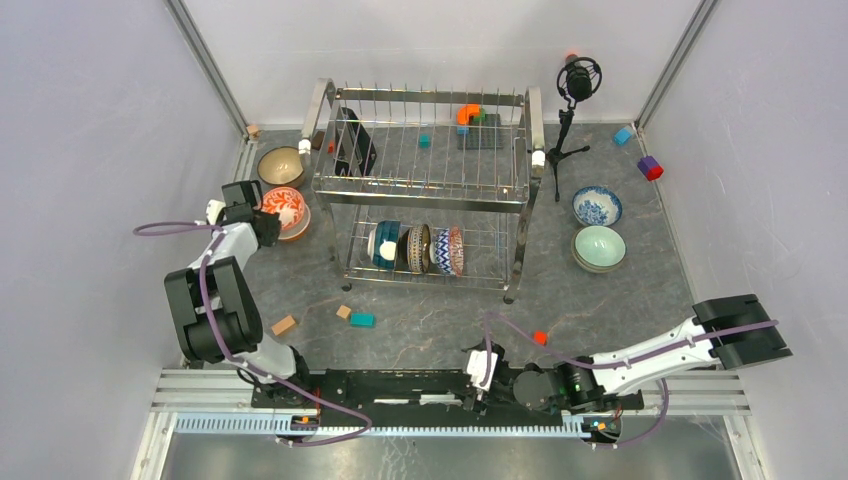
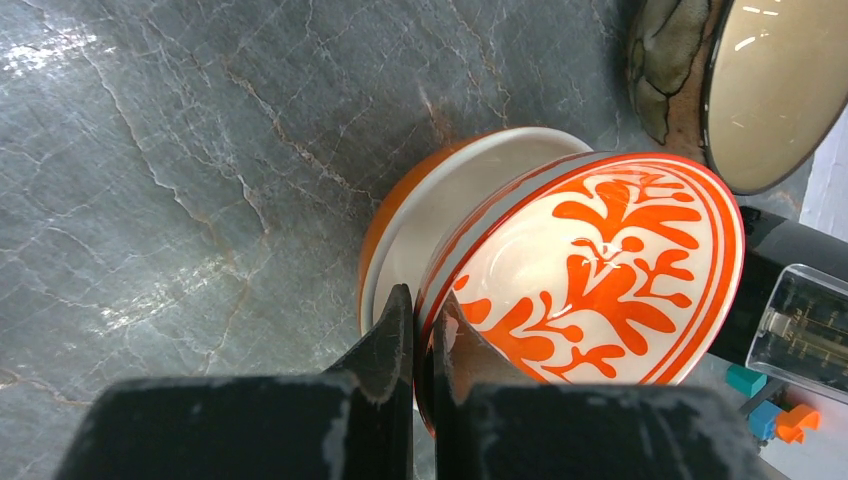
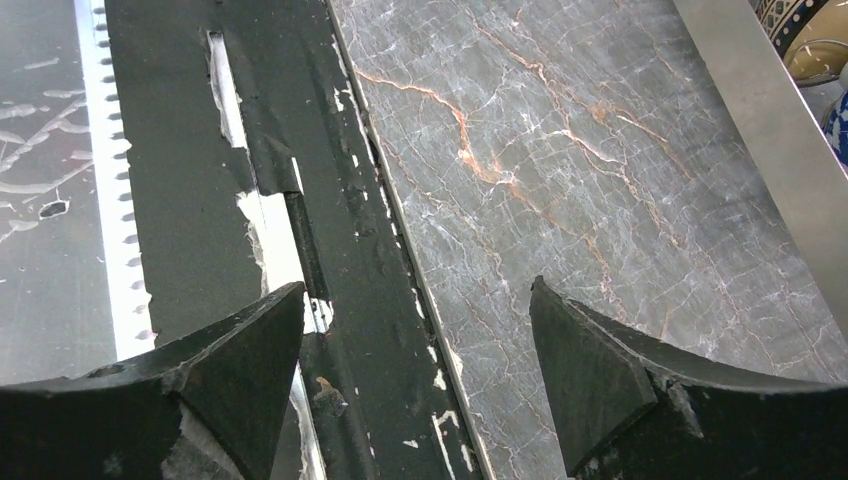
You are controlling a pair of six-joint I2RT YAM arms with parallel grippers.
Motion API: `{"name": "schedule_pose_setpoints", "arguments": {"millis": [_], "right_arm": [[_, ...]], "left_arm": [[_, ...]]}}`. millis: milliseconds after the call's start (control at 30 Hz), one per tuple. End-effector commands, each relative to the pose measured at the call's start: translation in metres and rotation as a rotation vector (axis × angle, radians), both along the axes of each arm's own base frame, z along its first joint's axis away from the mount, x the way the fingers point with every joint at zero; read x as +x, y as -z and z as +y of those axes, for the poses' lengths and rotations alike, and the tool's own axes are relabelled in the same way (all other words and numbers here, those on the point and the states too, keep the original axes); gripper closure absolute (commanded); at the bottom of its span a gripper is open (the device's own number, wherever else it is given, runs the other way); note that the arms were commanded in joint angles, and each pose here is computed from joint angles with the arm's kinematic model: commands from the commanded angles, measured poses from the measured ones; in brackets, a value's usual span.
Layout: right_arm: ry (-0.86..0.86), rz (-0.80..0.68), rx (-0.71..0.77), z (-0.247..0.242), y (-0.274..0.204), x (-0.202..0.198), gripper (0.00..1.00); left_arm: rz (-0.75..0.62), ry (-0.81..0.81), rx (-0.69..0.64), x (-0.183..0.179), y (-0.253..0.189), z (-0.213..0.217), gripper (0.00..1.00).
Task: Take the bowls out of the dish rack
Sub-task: Place the bowl with the bowl.
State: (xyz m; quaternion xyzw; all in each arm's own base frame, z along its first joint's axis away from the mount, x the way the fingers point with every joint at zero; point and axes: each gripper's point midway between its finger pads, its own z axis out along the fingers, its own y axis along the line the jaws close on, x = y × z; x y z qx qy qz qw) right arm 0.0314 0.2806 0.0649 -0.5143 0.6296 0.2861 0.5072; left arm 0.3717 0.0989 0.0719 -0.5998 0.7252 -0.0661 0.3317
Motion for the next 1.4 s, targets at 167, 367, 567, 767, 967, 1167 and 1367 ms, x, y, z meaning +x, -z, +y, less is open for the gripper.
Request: {"name": "schedule_pose_setpoints", "arguments": {"millis": [167,367,567,767,967,1167,1367], "right_arm": [[0.026,0.042,0.074,0.004,-0.016,-0.001,0.13],[0.032,0.041,0.071,0.002,-0.014,0.001,0.13],[0.063,0.014,0.056,-0.005,-0.014,0.008,0.13],[0.087,0.004,0.077,-0.01,-0.019,0.014,0.12],[0.099,-0.002,0.079,-0.013,-0.02,0.016,0.12],[0.101,-0.001,0.079,-0.014,-0.02,0.017,0.12],[0.104,0.002,0.087,-0.015,-0.02,0.017,0.12]], "left_arm": [[-0.115,-0.035,-0.022,0.03,-0.016,0.007,0.98],[-0.091,-0.032,-0.026,0.032,-0.013,0.007,0.96],[-0.078,-0.034,-0.019,0.031,-0.012,0.009,0.9],[-0.073,-0.015,-0.033,0.031,-0.013,0.005,0.77],[-0.061,-0.005,-0.035,0.028,-0.012,0.003,0.71],[-0.074,0.008,-0.032,0.027,-0.021,0.001,0.63],[-0.074,0.018,-0.019,0.023,-0.029,0.001,0.54]]}}
